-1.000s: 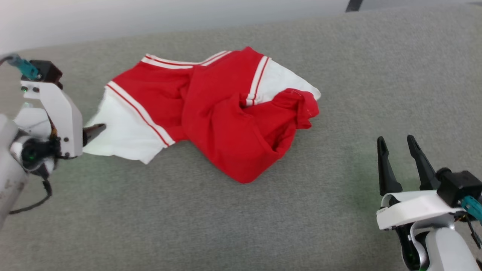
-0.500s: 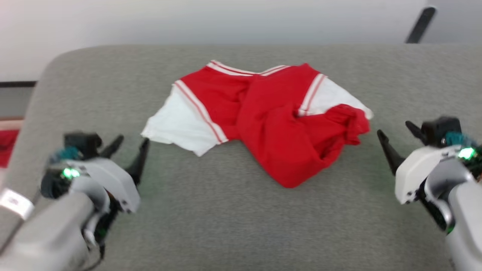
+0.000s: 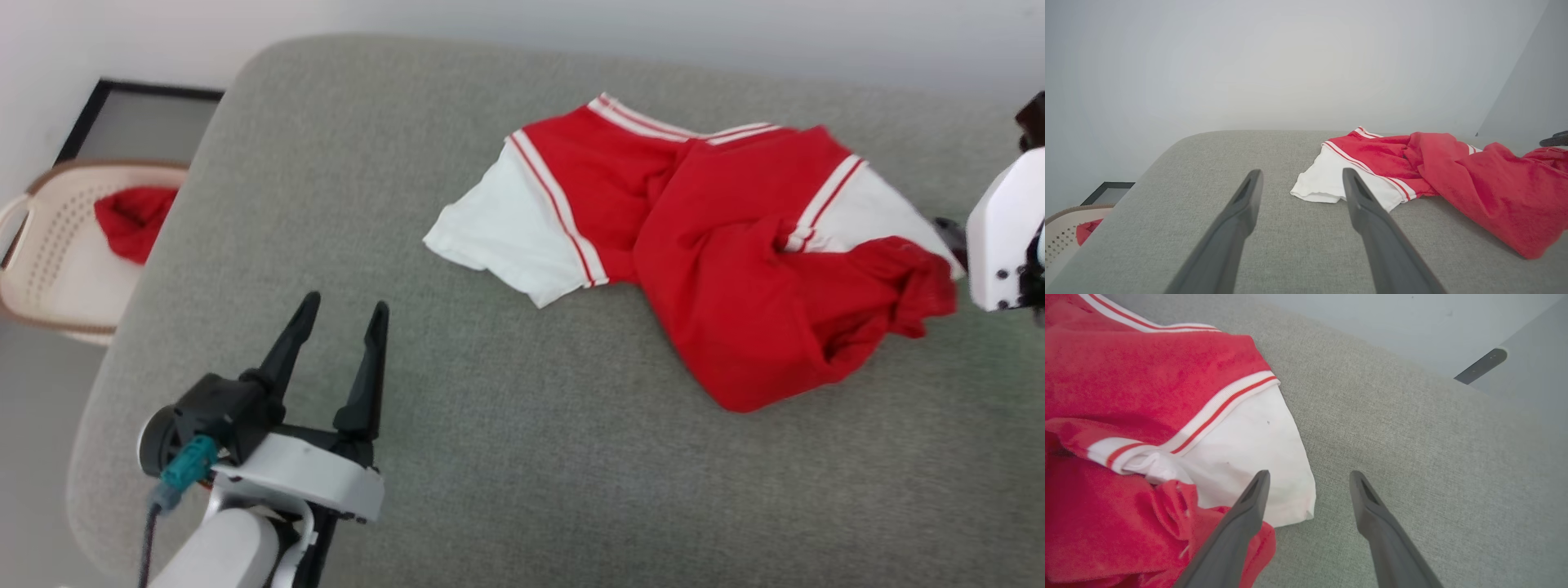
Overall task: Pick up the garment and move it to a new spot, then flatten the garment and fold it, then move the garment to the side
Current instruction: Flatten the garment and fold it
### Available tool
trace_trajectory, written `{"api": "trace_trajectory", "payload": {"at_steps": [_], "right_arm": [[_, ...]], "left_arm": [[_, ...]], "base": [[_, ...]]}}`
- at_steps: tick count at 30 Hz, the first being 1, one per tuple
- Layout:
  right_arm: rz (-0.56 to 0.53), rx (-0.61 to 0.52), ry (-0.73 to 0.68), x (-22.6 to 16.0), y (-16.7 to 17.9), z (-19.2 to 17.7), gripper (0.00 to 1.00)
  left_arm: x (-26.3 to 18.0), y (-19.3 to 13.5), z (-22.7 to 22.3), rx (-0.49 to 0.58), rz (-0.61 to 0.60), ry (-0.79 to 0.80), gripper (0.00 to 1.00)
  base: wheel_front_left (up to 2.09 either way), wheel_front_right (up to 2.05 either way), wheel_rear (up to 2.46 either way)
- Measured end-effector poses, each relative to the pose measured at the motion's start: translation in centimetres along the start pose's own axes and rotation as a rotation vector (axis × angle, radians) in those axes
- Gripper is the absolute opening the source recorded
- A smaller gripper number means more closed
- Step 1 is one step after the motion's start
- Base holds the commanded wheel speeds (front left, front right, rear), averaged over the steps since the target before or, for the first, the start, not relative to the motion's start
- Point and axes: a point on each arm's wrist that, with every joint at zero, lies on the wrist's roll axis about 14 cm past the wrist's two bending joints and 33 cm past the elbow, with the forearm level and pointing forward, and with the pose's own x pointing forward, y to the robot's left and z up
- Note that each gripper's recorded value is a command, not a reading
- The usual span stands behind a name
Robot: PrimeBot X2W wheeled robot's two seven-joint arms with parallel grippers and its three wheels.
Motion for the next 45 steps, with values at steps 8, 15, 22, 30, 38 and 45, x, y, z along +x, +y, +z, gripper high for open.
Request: {"api": "trace_trajectory", "payload": {"at_steps": [8,15,22,30,38,45], "right_arm": [[0.027,-0.012,0.268,4.8,0.4,-3.7,1.0],[0.073,0.017,0.314,7.0,1.3,-4.2,0.4],[0.116,0.026,0.256,6.7,2.5,-4.0,0.0],[0.075,0.056,0.146,4.3,-0.1,-4.7,0.0],[-0.073,0.123,0.091,0.5,-7.0,-7.0,0.0],[-0.172,0.162,0.078,-2.0,-10.5,-8.5,0.0]], "left_arm": [[0.6,0.9,-0.6,0.04,0.043,-0.023,1.0],[0.3,2.6,-1.8,0.055,0.098,0.0,1.0],[0.0,3.2,-2.1,0.048,0.115,0.0,1.0],[0.7,2.5,-1.6,0.045,0.079,-0.03,1.0],[1.2,1.3,-1.8,0.034,0.039,-0.032,1.0],[1.4,0.5,-1.8,0.033,0.007,-0.037,1.0]], "base": [[0.0,0.0,0.0],[0.0,0.0,0.0],[0.0,0.0,0.0],[0.0,0.0,0.0],[0.0,0.0,0.0],[0.0,0.0,0.0]]}}
